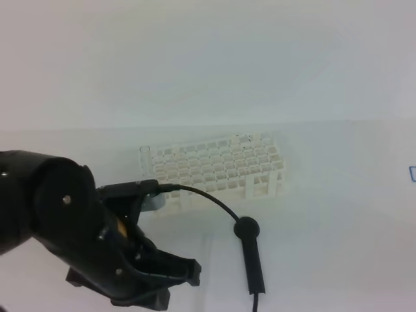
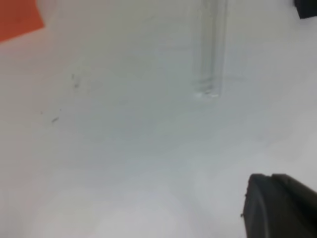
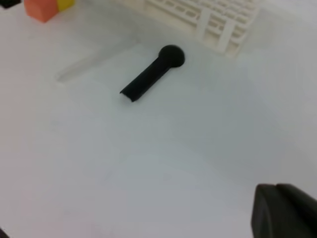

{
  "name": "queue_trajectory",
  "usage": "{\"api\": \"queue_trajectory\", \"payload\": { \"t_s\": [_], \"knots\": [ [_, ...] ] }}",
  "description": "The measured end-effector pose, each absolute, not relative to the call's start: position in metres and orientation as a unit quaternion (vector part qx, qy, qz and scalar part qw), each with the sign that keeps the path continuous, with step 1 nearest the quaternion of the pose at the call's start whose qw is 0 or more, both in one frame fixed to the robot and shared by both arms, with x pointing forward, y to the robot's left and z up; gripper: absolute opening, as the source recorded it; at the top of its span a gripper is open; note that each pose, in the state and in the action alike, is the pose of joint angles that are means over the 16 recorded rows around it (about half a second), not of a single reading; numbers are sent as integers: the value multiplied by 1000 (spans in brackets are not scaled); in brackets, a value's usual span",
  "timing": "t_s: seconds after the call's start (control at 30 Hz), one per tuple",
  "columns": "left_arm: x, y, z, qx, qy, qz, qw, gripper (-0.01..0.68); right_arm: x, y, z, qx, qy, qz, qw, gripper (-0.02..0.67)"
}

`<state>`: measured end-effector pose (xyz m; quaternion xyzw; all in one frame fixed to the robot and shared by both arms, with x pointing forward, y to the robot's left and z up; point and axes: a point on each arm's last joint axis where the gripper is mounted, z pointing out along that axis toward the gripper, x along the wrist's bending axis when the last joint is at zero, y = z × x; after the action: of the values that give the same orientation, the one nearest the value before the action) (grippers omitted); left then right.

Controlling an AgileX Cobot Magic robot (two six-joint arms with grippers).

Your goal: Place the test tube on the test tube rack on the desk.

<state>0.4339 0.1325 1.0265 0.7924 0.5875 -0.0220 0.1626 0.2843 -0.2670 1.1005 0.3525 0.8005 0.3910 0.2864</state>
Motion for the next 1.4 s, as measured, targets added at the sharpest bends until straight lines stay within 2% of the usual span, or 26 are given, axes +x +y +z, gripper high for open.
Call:
{"api": "queue_trajectory", "payload": {
  "t_s": [0.3,0.43,0.53,0.83,1.0,1.07,1.4],
  "knots": [
    [446,105,997,813,572,5,107,0,302,-257,1102,338,818,386,260,11],
    [456,93,989,818,567,18,92,23,304,-256,1103,338,814,391,265,31],
    [465,85,986,819,567,27,85,63,305,-256,1104,337,811,394,271,47],
    [488,63,974,810,580,28,78,292,307,-256,1106,334,807,396,283,84],
    [496,56,961,803,592,21,66,386,308,-257,1107,332,806,396,289,87],
    [498,53,955,800,597,17,61,409,308,-257,1107,331,805,397,290,87],
    [501,49,931,795,606,8,33,407,309,-257,1108,329,802,401,297,87]
  ]
}}
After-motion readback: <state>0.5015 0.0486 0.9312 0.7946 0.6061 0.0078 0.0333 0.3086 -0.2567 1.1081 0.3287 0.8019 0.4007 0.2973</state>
